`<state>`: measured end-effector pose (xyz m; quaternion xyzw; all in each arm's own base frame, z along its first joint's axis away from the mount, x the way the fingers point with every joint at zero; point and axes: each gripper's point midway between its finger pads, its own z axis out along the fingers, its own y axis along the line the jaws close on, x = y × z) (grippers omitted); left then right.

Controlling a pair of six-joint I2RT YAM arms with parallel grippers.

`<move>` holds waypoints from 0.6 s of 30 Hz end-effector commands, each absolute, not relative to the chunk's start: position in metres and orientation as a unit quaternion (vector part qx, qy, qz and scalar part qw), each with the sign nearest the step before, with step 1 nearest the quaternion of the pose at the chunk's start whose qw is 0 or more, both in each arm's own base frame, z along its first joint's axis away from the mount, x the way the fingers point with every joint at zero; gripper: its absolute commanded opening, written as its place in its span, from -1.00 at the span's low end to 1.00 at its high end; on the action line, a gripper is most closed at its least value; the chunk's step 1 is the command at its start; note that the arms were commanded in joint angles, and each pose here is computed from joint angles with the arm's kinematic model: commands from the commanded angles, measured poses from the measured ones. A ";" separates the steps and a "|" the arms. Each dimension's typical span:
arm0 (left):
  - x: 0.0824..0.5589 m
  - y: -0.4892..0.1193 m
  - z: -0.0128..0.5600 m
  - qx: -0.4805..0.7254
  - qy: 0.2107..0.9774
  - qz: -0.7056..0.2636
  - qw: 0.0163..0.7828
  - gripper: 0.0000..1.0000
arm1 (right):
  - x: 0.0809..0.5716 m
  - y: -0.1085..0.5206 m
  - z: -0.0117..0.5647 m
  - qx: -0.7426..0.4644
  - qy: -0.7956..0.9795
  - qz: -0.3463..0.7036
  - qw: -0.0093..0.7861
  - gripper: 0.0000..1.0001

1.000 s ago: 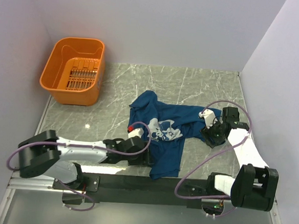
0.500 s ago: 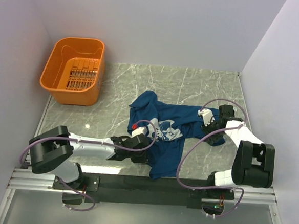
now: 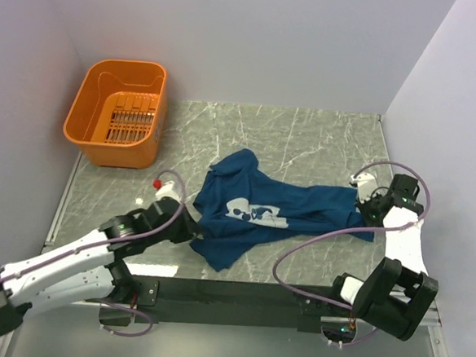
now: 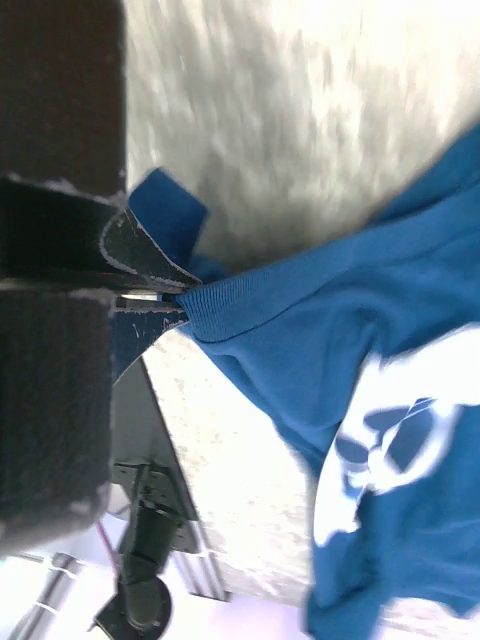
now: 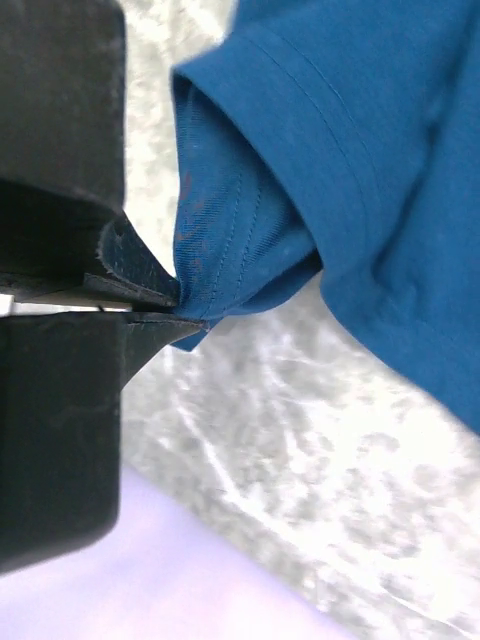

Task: Fold and stack the t-shirts
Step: Flatten the tshirt out

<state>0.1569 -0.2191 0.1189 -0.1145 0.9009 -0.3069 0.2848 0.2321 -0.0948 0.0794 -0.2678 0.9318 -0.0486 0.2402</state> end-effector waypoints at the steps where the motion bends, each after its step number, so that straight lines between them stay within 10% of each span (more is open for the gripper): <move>1: 0.158 -0.183 0.112 -0.128 0.912 -0.261 0.291 -0.99 | 0.211 -0.105 0.077 -0.282 0.934 -0.042 0.215 -1.00; 18: 0.217 -0.214 0.111 -0.103 0.910 -0.267 0.299 -0.99 | 0.236 -0.066 0.104 -0.199 0.928 0.146 0.278 -1.00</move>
